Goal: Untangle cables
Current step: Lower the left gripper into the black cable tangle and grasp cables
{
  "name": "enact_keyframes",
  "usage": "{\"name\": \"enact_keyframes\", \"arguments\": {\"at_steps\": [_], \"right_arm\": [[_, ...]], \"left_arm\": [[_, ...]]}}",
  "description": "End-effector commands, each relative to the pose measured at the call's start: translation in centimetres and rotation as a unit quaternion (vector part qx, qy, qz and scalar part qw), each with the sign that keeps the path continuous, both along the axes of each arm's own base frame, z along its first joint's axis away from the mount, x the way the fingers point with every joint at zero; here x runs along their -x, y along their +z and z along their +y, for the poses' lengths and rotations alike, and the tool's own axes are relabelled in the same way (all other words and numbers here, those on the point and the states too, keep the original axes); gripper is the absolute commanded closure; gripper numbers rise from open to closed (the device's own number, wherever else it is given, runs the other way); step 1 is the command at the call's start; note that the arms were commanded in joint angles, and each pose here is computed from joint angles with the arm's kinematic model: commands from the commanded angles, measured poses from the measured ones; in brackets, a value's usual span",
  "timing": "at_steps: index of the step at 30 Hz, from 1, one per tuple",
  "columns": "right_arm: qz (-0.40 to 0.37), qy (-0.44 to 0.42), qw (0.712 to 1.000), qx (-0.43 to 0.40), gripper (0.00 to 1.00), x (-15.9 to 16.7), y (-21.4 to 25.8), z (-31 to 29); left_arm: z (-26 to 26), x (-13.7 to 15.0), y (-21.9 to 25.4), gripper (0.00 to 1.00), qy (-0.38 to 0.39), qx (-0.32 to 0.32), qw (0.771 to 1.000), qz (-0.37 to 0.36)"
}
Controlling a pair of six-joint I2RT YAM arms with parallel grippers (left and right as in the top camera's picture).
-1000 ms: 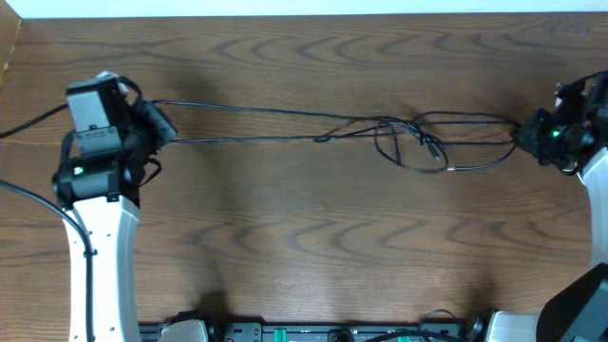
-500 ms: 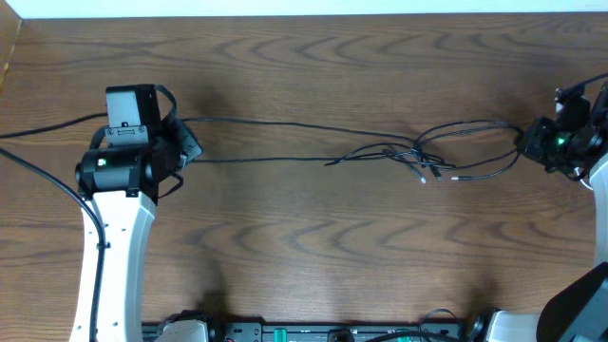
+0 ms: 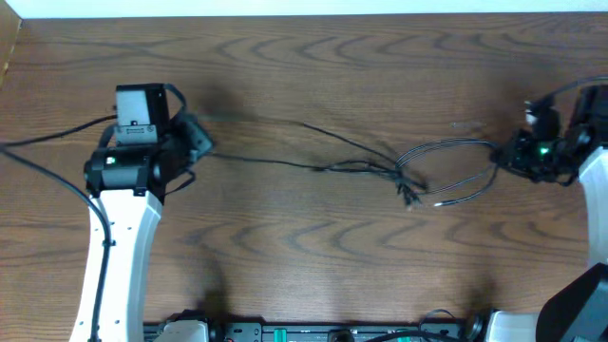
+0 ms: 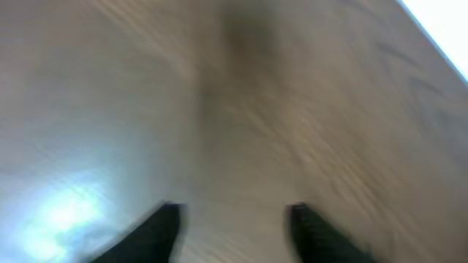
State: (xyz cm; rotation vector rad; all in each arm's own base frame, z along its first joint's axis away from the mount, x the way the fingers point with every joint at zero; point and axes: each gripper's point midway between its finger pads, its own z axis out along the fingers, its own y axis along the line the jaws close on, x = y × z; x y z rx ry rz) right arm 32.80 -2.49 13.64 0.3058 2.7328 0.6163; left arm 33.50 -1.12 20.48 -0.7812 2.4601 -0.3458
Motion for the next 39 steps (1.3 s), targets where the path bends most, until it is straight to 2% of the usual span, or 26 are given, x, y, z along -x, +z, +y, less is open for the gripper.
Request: {"name": "enact_keyframes", "arguments": {"at_steps": [1,2,5,11,18,20,27,30,36,39], "right_arm": [[-0.035,0.091,0.995,-0.033,0.99,-0.3,1.2,4.0],[-0.029,0.101,0.994,-0.026,0.99,-0.1,1.0,4.7],[-0.007,0.124,0.992,0.017,0.99,0.4,0.1,5.6],[0.062,0.079,0.987,0.126,0.98,1.7,-1.8,4.4],[0.067,0.095,0.986,0.115,0.96,2.1,-2.0,6.2],[0.068,0.102,0.985,0.118,0.91,2.2,-2.1,6.6],[0.079,0.102,0.983,0.133,0.89,2.7,-2.9,6.2],[0.083,0.097,0.983,0.131,0.88,2.9,-3.0,6.2],[0.086,0.098,0.983,0.129,0.88,3.0,-3.0,6.3],[0.091,0.098,0.983,0.124,0.88,3.3,-3.1,6.4]], "left_arm": [[-5.2,0.2,-0.6,0.28,-0.122,0.05,0.991,0.005],[-5.8,0.3,-0.9,0.18,-0.141,0.044,0.989,0.01],[-7.9,0.4,-2.5,0.18,-0.182,0.038,0.982,0.032],[-12.1,0.3,-6.4,0.17,-0.237,0.037,0.967,0.081],[-20.5,0.3,-7.3,0.17,-0.374,0.073,0.924,0.037],[-22.4,0.6,-7.6,0.17,-0.41,0.064,0.909,0.023],[-24.8,3.7,-11.0,0.16,-0.451,0.053,0.887,0.084],[-26.0,5.5,-12.0,0.17,-0.503,0.043,0.858,0.095],[-28.0,7.3,-12.1,0.33,-0.552,0.03,0.829,0.082],[-28.7,8.3,-12.4,0.35,-0.585,0.018,0.807,0.076]]}}
